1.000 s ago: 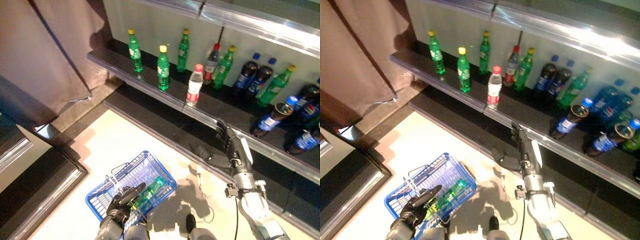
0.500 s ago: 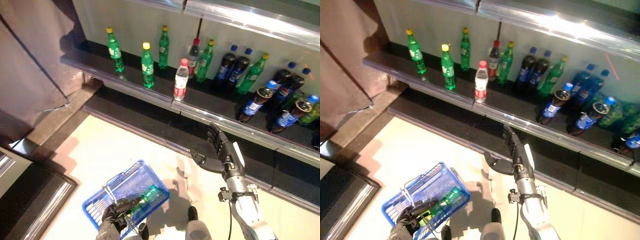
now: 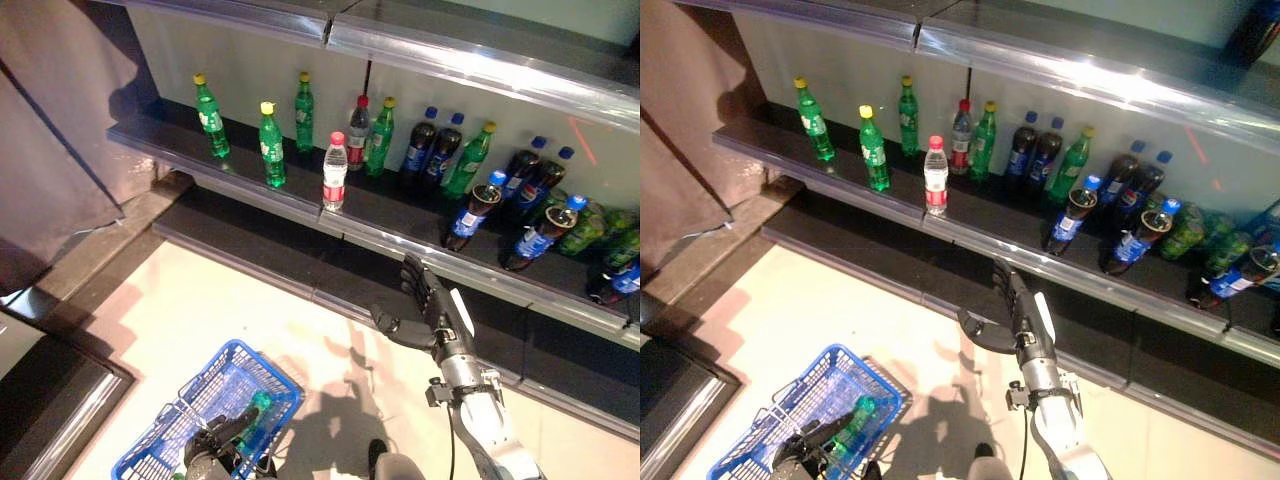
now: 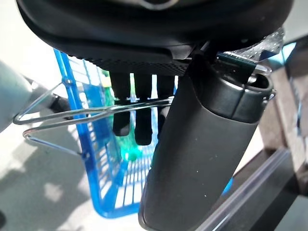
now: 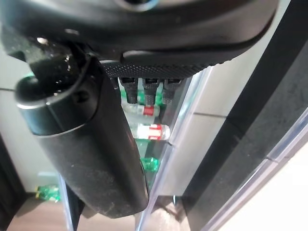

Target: Pick up the drink and place into the basket.

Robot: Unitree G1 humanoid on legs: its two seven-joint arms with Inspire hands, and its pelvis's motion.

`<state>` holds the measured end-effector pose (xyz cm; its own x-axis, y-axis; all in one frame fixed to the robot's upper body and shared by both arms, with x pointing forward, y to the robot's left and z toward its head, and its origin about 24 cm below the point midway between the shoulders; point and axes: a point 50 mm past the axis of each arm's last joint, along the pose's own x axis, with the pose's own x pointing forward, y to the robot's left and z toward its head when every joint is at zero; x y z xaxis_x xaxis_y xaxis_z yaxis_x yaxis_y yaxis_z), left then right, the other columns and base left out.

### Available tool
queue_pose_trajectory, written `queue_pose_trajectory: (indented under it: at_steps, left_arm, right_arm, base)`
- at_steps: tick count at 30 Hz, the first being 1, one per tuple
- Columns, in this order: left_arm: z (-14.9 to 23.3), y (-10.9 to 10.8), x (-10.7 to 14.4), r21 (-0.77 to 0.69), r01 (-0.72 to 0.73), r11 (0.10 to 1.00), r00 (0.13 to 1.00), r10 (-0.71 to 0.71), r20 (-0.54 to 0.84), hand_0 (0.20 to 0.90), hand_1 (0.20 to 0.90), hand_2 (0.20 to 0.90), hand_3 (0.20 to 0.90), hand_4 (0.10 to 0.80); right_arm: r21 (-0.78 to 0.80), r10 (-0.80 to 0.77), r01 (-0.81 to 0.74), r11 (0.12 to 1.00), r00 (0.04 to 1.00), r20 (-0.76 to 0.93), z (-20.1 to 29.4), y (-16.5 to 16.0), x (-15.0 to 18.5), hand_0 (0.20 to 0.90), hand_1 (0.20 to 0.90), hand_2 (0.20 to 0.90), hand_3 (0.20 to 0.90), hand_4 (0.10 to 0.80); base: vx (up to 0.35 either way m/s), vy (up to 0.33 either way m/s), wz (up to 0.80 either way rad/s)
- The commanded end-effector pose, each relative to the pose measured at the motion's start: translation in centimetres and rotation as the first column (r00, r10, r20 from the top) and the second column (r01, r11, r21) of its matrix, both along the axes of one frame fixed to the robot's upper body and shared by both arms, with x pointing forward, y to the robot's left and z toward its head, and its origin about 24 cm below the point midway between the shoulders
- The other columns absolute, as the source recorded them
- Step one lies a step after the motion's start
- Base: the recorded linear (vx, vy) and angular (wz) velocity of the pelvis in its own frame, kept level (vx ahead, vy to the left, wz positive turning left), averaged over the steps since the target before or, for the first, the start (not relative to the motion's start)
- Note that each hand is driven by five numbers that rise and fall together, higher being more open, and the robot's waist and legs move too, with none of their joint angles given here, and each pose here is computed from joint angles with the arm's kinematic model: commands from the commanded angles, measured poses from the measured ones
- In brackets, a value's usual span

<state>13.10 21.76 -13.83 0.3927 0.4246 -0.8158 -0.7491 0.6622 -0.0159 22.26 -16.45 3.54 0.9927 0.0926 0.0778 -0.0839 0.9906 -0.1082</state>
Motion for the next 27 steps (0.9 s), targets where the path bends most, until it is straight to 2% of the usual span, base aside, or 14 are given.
queue_pose_trajectory:
  at_steps: [1, 5, 7, 11, 15, 20, 27]
  left_arm:
    - [2.7, 2.5, 3.4, 0.136, 0.001, 0.991, 0.984, -0.026, 0.178, 0.3, 0.3, 0.3, 0.2, 0.1]
    - [2.0, 2.5, 2.0, 0.092, -0.068, 0.993, 0.985, 0.052, 0.165, 0.3, 0.3, 0.3, 0.2, 0.1]
    - [1.2, 2.1, 0.3, 0.069, -0.098, 0.993, 0.986, 0.088, 0.142, 0.3, 0.3, 0.3, 0.2, 0.1]
    - [0.5, 1.2, -1.2, 0.015, -0.15, 0.989, 0.983, 0.148, 0.108, 0.3, 0.3, 0.3, 0.2, 0.1]
    - [-0.1, 1.1, -2.7, 0.002, -0.142, 0.99, 0.988, 0.141, 0.066, 0.3, 0.3, 0.3, 0.2, 0.1]
    - [-0.2, 1.1, -2.5, 0.021, -0.113, 0.993, 0.992, 0.112, 0.055, 0.3, 0.3, 0.3, 0.2, 0.1]
    - [0.5, 3.0, -1.5, 0.058, -0.113, 0.992, 0.99, 0.108, 0.086, 0.3, 0.3, 0.3, 0.2, 0.1]
  right_arm:
    - [0.056, 0.05, -0.068, 0.996, 0.961, 0.272, 5.4, 1.1, 1.5, 0.9, 0.9, 0.9, 0.9, 0.8]
    - [0.015, 0.083, -0.091, 0.996, 0.953, 0.29, 6.3, 0.6, 1.6, 0.9, 0.9, 0.9, 0.9, 0.8]
    - [-0.012, 0.107, -0.109, 0.994, 0.947, 0.301, 6.4, 0.1, 1.4, 0.9, 0.9, 0.9, 0.9, 0.8]
    - [-0.021, 0.14, -0.14, 0.99, 0.946, 0.292, 6.1, 0.1, 1.2, 0.9, 0.9, 0.9, 0.9, 0.8]
    - [-0.021, 0.124, -0.123, 0.992, 0.954, 0.273, 5.4, 0.3, 1.1, 0.9, 0.9, 0.9, 0.9, 0.8]
    - [-0.011, 0.093, -0.093, 0.996, 0.96, 0.265, 5.3, 0.9, 1.1, 0.9, 0.9, 0.9, 0.9, 0.8]
    - [0.018, 0.087, -0.096, 0.995, 0.954, 0.286, 5.4, 0.9, 0.5, 0.9, 0.9, 0.9, 0.9, 0.8]
  base:
    - [-0.229, -0.467, -0.19]
    - [-0.244, -0.404, -0.22]
    - [-0.214, -0.286, -0.27]
    - [-0.147, -0.182, -0.45]
    - [0.006, -0.064, -0.26]
    - [0.015, 0.022, 0.06]
    - [-0.043, -0.087, 0.05]
